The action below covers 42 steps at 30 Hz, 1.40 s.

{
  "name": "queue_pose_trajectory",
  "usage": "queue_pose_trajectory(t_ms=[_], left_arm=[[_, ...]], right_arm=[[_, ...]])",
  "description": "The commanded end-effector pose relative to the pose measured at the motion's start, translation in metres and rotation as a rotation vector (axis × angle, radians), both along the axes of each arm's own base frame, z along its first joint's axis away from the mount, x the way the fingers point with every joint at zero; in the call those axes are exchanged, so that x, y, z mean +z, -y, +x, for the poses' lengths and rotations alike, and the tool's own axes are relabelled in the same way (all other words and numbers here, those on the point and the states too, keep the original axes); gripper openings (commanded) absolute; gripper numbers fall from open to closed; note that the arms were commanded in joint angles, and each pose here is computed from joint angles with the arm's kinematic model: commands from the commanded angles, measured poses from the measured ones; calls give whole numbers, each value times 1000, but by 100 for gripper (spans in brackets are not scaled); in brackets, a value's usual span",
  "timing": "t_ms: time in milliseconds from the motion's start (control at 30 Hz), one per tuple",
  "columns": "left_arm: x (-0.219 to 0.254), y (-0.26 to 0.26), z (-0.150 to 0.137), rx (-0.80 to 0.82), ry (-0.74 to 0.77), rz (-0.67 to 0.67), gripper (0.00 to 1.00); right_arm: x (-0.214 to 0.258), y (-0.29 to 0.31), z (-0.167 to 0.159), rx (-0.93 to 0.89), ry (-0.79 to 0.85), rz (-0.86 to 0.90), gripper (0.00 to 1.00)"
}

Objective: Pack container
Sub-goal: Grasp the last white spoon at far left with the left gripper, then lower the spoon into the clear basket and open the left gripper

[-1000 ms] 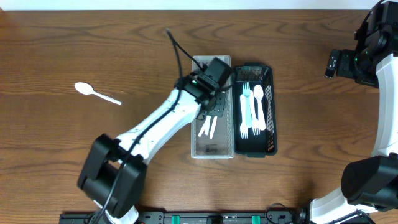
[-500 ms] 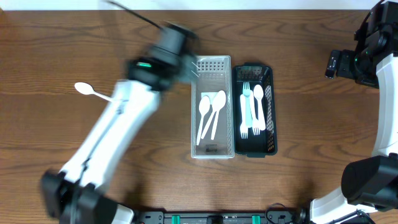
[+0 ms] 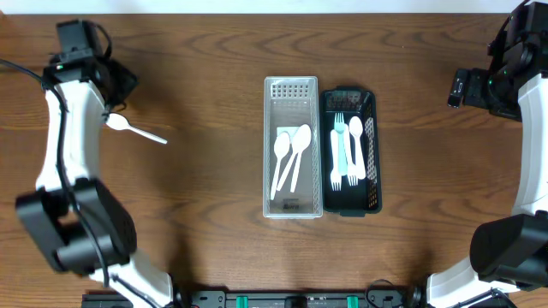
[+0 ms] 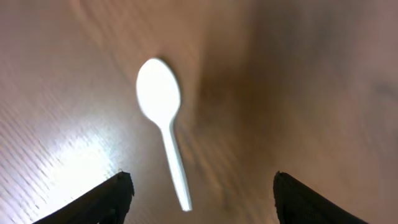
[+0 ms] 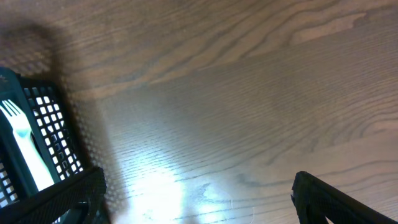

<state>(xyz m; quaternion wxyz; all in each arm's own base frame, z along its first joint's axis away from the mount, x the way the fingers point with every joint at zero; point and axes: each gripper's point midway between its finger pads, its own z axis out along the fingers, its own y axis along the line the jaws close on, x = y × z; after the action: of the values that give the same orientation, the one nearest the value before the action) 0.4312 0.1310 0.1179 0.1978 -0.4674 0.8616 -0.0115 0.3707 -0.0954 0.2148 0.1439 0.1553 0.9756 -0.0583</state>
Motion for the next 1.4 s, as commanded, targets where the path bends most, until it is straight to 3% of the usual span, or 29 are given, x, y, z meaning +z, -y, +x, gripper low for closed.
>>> queue_pose_trajectory(t_ms=[0, 300, 567, 633, 700, 767, 1000, 1133, 1367], left_arm=[[-44, 2, -9, 102, -88, -122, 75], [-115, 6, -22, 108, -255, -164, 75], [-136, 10, -28, 108, -307, -188, 73], [-137, 10, -28, 97, -309, -186, 61], [-137, 10, -29, 98, -313, -188, 41], [-137, 11, -30, 99, -315, -189, 32], [-137, 12, -34, 99, -331, -193, 19], [-137, 12, -35, 99, -335, -194, 6], [-133, 17, -36, 94, -337, -217, 6]], right_arm=[[1, 1, -2, 18, -2, -7, 99], [2, 3, 1, 22, 6, -17, 99], [2, 3, 0, 31, 4, -19, 99], [2, 3, 0, 35, 3, -20, 99], [2, 3, 0, 36, 3, -21, 99], [2, 3, 0, 36, 3, -21, 99], [2, 3, 0, 36, 3, -21, 99], [2, 3, 0, 36, 3, -21, 99], [2, 3, 0, 35, 3, -20, 99]])
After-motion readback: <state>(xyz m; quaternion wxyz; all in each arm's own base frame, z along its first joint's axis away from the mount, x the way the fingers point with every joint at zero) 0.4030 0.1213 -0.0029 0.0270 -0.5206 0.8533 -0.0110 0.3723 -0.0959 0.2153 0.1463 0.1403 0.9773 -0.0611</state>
